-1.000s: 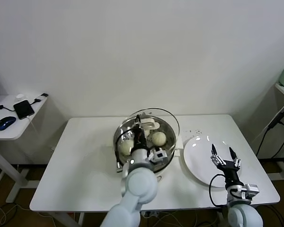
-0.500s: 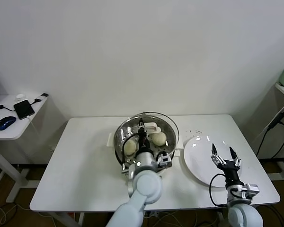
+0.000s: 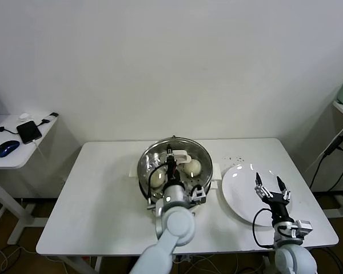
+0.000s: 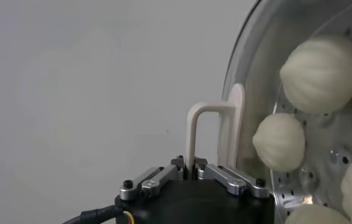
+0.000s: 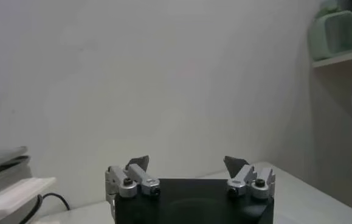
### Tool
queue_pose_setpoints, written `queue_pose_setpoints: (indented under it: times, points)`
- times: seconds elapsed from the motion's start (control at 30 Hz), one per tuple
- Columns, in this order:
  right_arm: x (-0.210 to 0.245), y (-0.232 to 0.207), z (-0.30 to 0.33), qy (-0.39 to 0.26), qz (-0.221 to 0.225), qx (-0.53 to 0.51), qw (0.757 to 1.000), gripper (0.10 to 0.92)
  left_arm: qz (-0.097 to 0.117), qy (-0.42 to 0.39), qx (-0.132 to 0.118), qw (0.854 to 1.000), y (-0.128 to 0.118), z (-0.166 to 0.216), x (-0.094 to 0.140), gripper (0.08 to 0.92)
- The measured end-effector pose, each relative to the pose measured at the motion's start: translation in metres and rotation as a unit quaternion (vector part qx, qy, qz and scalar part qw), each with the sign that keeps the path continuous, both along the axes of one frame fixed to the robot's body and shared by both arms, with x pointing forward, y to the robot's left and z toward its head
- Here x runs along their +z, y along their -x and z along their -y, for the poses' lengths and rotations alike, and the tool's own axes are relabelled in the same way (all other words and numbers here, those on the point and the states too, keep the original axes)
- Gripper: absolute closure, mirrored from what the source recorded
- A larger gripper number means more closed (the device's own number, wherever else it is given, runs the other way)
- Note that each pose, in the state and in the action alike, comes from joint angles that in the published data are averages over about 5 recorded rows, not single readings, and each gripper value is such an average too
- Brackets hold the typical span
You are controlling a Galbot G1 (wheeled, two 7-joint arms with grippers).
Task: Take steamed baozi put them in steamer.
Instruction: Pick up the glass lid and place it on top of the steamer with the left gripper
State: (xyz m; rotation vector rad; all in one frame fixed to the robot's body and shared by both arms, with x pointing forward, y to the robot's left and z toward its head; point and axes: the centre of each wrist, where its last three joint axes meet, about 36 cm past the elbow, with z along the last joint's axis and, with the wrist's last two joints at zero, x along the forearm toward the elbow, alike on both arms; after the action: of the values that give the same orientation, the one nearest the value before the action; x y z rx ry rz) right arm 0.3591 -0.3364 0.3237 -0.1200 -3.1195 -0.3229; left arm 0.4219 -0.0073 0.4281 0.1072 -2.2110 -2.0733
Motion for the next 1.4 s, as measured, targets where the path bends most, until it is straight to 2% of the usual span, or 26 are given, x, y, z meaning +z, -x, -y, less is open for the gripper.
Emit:
queue_pose_setpoints:
  times: [0.53, 1.07, 1.13, 1.4]
  points:
    - [-0.003, 0.0, 0.0, -0.001, -0.001, -0.001, 1.0, 0.2, -0.012, -0.002, 0.002, 1.0, 0.001, -0.001, -0.005, 0.835]
    - [-0.004, 0.001, -0.001, -0.002, -0.002, -0.002, 1.0, 0.2, -0.01, 0.001, 0.004, 1.0, 0.002, -0.003, -0.009, 0.832]
    - [-0.004, 0.001, -0.001, -0.003, -0.002, -0.002, 1.0, 0.2, -0.011, 0.004, 0.004, 1.0, 0.004, -0.003, -0.009, 0.804]
    - [-0.005, 0.002, -0.002, -0.004, -0.002, -0.001, 1.0, 0.2, -0.009, 0.02, -0.008, 1.0, 0.016, -0.002, -0.004, 0.57]
